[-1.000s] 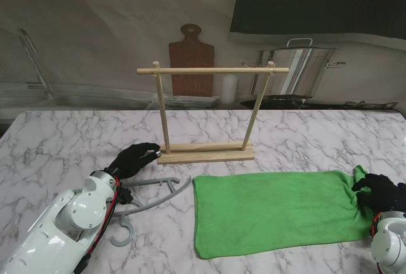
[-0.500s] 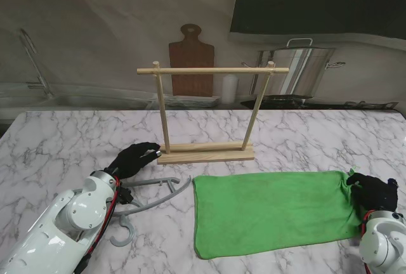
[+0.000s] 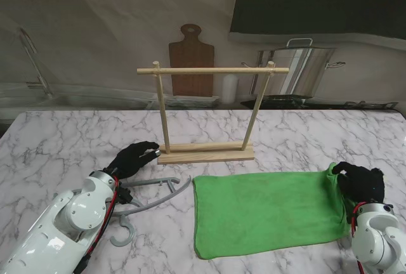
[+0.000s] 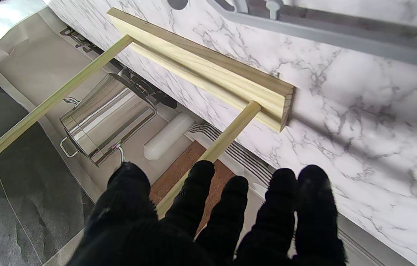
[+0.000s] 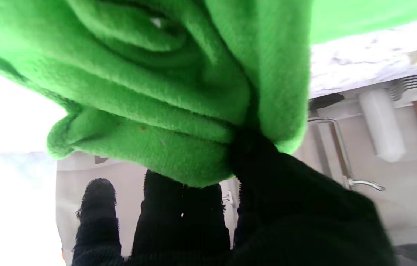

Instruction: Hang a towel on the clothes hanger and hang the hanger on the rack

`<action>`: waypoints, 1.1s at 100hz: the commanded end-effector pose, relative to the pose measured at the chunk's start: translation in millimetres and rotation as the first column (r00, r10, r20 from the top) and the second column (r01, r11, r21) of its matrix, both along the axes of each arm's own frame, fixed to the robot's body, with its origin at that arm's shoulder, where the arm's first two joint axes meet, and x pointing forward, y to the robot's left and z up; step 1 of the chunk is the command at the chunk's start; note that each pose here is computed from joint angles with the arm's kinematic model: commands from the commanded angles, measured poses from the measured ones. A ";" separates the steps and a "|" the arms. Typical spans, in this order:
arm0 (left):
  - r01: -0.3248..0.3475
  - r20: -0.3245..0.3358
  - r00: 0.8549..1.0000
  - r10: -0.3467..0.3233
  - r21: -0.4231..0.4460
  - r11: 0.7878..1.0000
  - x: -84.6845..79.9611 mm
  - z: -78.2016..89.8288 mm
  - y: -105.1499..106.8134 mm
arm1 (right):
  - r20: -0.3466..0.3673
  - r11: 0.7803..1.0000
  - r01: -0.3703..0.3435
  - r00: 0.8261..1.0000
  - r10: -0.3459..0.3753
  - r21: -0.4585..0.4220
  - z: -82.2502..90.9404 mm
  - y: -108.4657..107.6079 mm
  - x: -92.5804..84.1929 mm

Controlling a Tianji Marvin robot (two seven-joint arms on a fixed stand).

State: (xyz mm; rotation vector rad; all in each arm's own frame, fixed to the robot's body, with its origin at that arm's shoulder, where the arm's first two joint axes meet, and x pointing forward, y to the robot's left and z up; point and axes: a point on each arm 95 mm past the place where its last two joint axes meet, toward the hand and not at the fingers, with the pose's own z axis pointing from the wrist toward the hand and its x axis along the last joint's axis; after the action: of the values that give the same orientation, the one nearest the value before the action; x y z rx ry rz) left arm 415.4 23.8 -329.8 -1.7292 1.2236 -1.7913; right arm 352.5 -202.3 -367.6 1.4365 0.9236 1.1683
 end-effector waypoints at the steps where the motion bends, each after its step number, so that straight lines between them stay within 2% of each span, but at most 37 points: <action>1: 0.008 -0.009 1.000 -0.008 -0.002 1.000 -1.2 -1.4 -1.8 | 0.000 0.999 -0.036 0.999 0.036 -0.002 4.5 17.1 -1.2; 30: -0.001 -0.003 1.000 0.001 0.004 1.000 -2.2 -1.5 2.0 | -0.018 0.987 -0.159 0.987 0.159 -0.018 33.5 82.3 -7.5; 44: -0.005 0.000 1.000 0.005 0.001 1.000 -3.0 -1.8 3.7 | -0.024 0.980 -0.200 0.980 0.200 -0.015 42.1 112.8 -13.1; 79: -0.018 0.008 1.000 0.018 -0.008 1.000 -4.9 -1.2 7.1 | -0.074 0.953 -0.293 0.951 0.299 0.079 41.6 185.8 -24.0; 86: -0.020 0.009 1.000 0.020 -0.006 1.000 -4.8 -1.1 7.4 | -0.077 0.948 -0.311 0.946 0.316 0.070 40.3 198.2 -24.6; 91: -0.020 0.009 1.000 0.021 -0.006 1.000 -4.9 -1.1 7.5 | -0.083 0.946 -0.317 0.943 0.322 0.073 39.5 207.1 -25.0; 110: -0.021 0.005 1.000 0.021 -0.008 1.000 -5.2 -0.8 7.4 | -0.111 0.936 -0.305 0.938 0.327 0.174 35.1 237.4 -24.9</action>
State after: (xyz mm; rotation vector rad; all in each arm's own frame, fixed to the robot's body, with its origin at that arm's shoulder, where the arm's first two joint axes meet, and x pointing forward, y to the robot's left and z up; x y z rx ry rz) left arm 411.3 33.8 -329.5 -1.7222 1.1794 -1.7897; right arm 326.7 24.6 -335.2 1.5356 1.2208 1.3806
